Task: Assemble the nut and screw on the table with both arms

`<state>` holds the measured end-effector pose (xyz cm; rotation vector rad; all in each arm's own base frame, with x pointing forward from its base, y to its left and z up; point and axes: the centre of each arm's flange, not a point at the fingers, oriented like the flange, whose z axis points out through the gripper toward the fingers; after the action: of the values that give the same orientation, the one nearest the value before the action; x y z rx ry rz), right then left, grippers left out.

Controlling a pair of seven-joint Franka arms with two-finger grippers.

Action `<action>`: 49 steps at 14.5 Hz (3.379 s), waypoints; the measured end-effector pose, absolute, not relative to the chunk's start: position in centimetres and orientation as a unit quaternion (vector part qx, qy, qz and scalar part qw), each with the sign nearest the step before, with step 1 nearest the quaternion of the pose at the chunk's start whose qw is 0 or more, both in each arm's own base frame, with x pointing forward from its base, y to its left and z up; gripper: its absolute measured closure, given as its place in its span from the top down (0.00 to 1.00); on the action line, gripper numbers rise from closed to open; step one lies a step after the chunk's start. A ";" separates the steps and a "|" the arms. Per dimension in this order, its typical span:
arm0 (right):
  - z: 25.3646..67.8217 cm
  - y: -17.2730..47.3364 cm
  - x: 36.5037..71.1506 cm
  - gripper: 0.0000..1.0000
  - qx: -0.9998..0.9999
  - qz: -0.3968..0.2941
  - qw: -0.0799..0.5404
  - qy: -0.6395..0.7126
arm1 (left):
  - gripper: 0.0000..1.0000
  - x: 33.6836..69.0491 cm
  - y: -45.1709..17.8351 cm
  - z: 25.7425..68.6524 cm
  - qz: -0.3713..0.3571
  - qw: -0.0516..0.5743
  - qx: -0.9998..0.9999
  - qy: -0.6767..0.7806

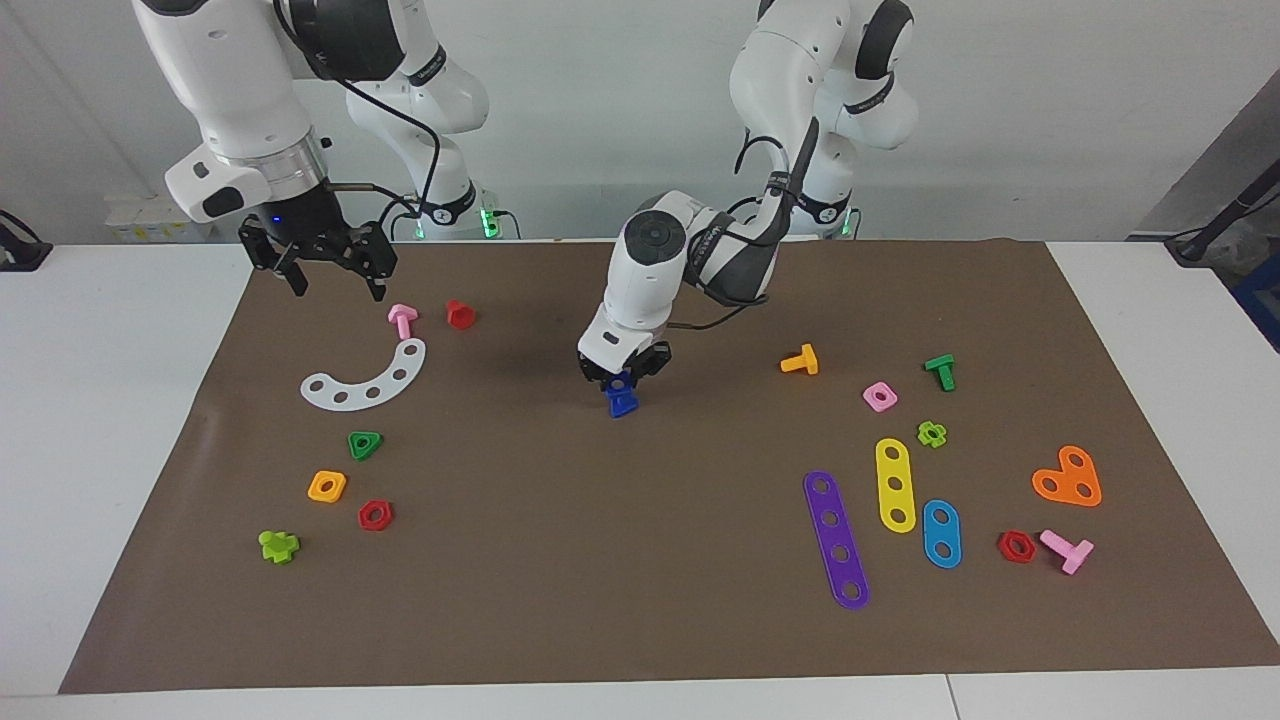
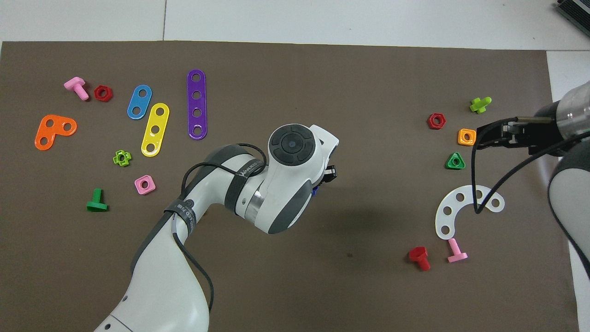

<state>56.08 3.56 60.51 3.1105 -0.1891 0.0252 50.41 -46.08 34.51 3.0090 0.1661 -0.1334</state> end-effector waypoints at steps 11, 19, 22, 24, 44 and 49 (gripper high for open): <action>60.4 3.6 55.9 1.00 0.998 0.007 0.009 -0.061 | 0.53 50.4 -45.6 33.5 -0.041 0.051 0.997 0.050; 60.5 3.6 55.9 1.00 0.998 0.007 0.009 -0.061 | 1.00 54.9 -41.4 36.4 -0.034 0.032 0.997 0.068; 60.5 3.6 55.9 1.00 0.998 0.007 0.009 -0.061 | 1.00 61.1 -32.9 40.7 -0.036 0.030 0.996 0.071; 60.5 3.6 55.9 1.00 0.998 0.007 0.009 -0.061 | 1.00 64.5 -24.4 44.1 -0.027 0.038 0.997 0.056; 60.5 3.6 55.9 1.00 0.998 0.007 0.009 -0.061 | 1.00 55.3 -4.4 60.0 -0.019 -0.021 0.999 0.022; 60.5 3.6 55.9 1.00 0.998 0.007 0.009 -0.061 | 1.00 55.4 -4.3 60.1 -0.014 -0.016 0.999 0.024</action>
<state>55.92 3.60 60.47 3.1171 -0.1915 0.0212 55.40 -4.32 60.09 3.1728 0.0758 -0.0450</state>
